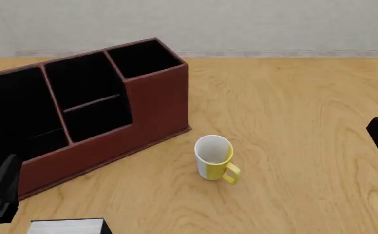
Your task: Pick up the book and place it in the right compartment of the caddy.
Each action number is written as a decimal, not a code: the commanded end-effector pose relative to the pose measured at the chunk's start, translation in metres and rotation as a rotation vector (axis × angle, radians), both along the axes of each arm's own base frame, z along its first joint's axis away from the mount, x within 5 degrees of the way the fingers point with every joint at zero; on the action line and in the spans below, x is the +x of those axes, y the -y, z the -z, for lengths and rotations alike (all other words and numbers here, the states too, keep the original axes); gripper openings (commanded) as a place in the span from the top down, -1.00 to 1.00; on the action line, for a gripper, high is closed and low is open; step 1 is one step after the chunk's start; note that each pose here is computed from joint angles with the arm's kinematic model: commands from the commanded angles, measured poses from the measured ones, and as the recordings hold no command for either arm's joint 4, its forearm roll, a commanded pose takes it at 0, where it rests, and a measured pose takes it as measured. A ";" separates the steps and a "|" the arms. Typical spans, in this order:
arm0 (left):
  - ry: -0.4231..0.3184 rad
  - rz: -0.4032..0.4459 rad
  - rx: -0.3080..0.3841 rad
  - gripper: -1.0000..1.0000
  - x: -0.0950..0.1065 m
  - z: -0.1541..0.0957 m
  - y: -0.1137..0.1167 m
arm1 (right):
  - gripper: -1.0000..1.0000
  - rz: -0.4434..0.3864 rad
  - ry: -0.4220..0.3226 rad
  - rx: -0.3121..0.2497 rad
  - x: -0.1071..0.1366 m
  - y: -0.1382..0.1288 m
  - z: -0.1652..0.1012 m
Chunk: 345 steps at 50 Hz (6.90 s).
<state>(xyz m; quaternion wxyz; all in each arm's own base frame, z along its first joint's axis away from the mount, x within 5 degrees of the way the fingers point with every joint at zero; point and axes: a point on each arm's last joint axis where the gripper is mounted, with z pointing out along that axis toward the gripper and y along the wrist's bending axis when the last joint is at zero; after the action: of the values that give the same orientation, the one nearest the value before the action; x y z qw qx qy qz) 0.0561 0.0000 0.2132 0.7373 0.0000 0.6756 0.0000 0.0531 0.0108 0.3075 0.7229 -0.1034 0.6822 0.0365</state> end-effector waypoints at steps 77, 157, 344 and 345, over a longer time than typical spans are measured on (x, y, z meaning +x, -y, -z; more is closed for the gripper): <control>0.000 0.000 0.000 -1.00 0.000 0.000 0.000 | -1.00 -0.655 -0.370 -0.147 0.055 -0.118 0.021; 0.000 0.000 0.000 -1.00 0.000 0.000 0.000 | -1.00 -0.934 -0.463 -0.317 0.049 -0.230 0.078; 0.000 0.000 0.000 -1.00 0.000 0.000 0.000 | 1.00 -1.065 -0.376 -0.405 0.041 -0.309 0.081; 0.000 0.000 0.000 -1.00 0.000 0.000 0.000 | 1.00 -1.065 -0.377 -0.396 0.041 -0.307 0.079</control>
<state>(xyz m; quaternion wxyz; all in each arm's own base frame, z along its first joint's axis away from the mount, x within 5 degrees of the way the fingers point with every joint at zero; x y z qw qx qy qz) 0.0561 0.0000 0.2132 0.7373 0.0000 0.6756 0.0000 0.0935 0.3255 0.2108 0.4227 -0.5730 0.6482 0.2697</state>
